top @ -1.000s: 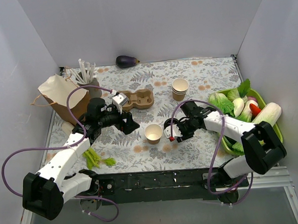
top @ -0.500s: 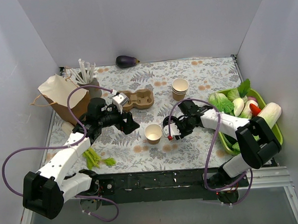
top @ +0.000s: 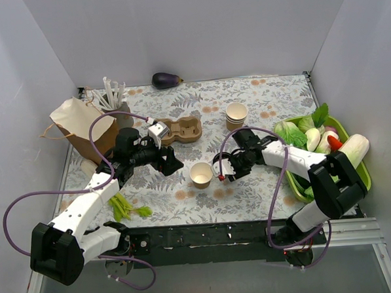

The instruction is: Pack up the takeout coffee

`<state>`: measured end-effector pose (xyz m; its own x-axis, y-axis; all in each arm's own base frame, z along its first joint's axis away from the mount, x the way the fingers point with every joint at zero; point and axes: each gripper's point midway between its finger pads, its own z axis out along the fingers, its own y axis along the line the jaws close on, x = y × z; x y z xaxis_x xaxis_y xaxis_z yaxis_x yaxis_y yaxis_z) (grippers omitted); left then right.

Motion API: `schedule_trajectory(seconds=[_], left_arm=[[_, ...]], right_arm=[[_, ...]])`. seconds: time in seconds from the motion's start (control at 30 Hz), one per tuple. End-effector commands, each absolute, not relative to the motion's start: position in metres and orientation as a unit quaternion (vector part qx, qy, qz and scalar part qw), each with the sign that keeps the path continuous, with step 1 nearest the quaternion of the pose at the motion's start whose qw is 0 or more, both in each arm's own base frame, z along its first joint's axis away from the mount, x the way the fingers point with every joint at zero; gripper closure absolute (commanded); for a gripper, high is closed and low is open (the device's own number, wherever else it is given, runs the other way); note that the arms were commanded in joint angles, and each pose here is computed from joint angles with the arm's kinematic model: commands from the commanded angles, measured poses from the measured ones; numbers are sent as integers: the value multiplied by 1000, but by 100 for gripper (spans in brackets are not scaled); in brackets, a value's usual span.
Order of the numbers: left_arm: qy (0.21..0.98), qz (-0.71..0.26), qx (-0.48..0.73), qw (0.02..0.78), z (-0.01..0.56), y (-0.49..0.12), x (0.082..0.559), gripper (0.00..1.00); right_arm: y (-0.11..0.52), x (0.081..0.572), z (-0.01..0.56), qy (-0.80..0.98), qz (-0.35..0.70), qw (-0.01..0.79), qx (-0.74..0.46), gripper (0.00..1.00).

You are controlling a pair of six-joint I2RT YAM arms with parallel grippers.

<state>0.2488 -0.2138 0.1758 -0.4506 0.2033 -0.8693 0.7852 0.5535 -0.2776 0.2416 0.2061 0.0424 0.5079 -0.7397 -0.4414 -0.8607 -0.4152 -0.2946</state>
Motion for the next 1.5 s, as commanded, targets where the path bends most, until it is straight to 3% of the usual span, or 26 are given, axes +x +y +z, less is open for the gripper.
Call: schedule_trajectory(seconds=[0.0,0.17,0.3,0.43,0.6,0.7,0.87,1.1,1.47], left_arm=[[767,-356,325,424,185,-217,248,18],[768,-355,324,423,184,-216,247,18],[767,-353,325,425,185,-216,248,18],[764,-357,328,426,186,-217,246,19],[761,-360,337,422,186,-217,241,19],[755,-358,346,426,189,-217,241,19],[740,-366,363,432,202,-220,238,18],[732,-378,380,420,208,-223,227,18],[735,-383,380,410,185,-237,232,17]], right_arm=[[218,260,43,473,112,257,-835,52],[217,266,34,474,104,251,-837,60],[215,267,40,490,99,251,-829,83],[218,257,76,505,118,272,-810,92],[252,229,172,577,299,304,-696,94],[274,199,229,603,463,264,-594,96],[294,174,276,581,627,191,-482,97],[297,172,273,563,713,64,-413,99],[303,187,231,592,724,-23,-354,98]])
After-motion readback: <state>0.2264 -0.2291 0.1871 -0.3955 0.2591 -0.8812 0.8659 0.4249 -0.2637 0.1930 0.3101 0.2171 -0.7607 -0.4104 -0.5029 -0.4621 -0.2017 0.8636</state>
